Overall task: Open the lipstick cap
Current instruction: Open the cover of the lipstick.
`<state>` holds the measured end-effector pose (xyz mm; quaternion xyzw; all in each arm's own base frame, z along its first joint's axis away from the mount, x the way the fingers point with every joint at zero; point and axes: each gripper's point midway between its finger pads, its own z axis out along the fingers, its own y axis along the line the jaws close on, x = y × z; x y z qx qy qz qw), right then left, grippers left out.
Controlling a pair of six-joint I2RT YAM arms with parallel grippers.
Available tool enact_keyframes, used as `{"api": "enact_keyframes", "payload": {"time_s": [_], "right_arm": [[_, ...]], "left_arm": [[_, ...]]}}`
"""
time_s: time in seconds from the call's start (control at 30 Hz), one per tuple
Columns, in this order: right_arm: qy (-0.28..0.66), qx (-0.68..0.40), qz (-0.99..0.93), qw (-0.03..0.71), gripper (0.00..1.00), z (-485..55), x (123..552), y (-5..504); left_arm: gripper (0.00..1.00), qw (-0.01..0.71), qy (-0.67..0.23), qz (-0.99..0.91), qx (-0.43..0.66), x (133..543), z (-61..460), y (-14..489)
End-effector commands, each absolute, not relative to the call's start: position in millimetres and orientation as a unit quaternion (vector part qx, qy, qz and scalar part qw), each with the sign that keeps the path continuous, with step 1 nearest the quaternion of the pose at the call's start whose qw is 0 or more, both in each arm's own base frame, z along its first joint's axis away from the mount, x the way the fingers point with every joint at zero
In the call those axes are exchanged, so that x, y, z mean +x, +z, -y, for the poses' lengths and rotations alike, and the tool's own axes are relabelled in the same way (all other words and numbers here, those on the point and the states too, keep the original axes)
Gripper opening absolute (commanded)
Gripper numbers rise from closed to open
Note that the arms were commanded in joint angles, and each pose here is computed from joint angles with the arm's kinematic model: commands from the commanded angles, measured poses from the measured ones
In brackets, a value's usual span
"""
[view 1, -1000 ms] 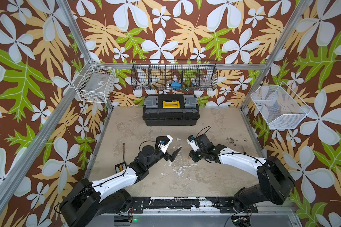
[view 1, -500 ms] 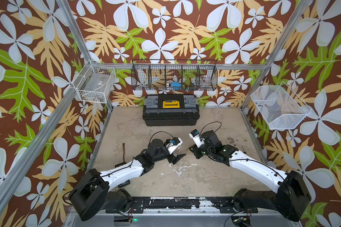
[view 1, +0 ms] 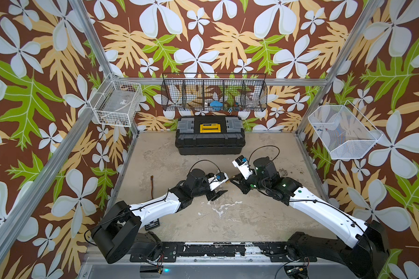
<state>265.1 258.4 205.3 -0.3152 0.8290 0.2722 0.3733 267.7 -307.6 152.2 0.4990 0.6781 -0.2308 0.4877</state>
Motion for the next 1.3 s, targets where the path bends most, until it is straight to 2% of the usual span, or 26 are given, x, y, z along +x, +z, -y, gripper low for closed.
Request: {"api": "enact_keyframes", "payload": {"time_s": [0.0, 0.3, 0.53, 1.27], "right_arm": [[0.283, -0.326, -0.824, 0.366, 0.21, -261.8, 260.6, 206.4], [0.292, -0.325, -0.823, 0.363, 0.21, -265.8, 261.1, 205.6], [0.298, -0.327, -0.820, 0.364, 0.21, -267.7, 260.4, 207.9], [0.307, -0.329, -0.815, 0.364, 0.21, -269.3, 258.1, 210.7]], "left_arm": [[0.67, 0.525, -0.222, -0.652, 0.501, 273.7, 310.4, 168.0], [0.57, 0.545, -0.273, -0.611, 0.505, 259.0, 320.0, 184.5], [0.44, 0.542, -0.285, -0.605, 0.509, 254.5, 322.1, 185.1], [0.32, 0.545, -0.278, -0.614, 0.498, 261.6, 322.2, 186.7]]}}
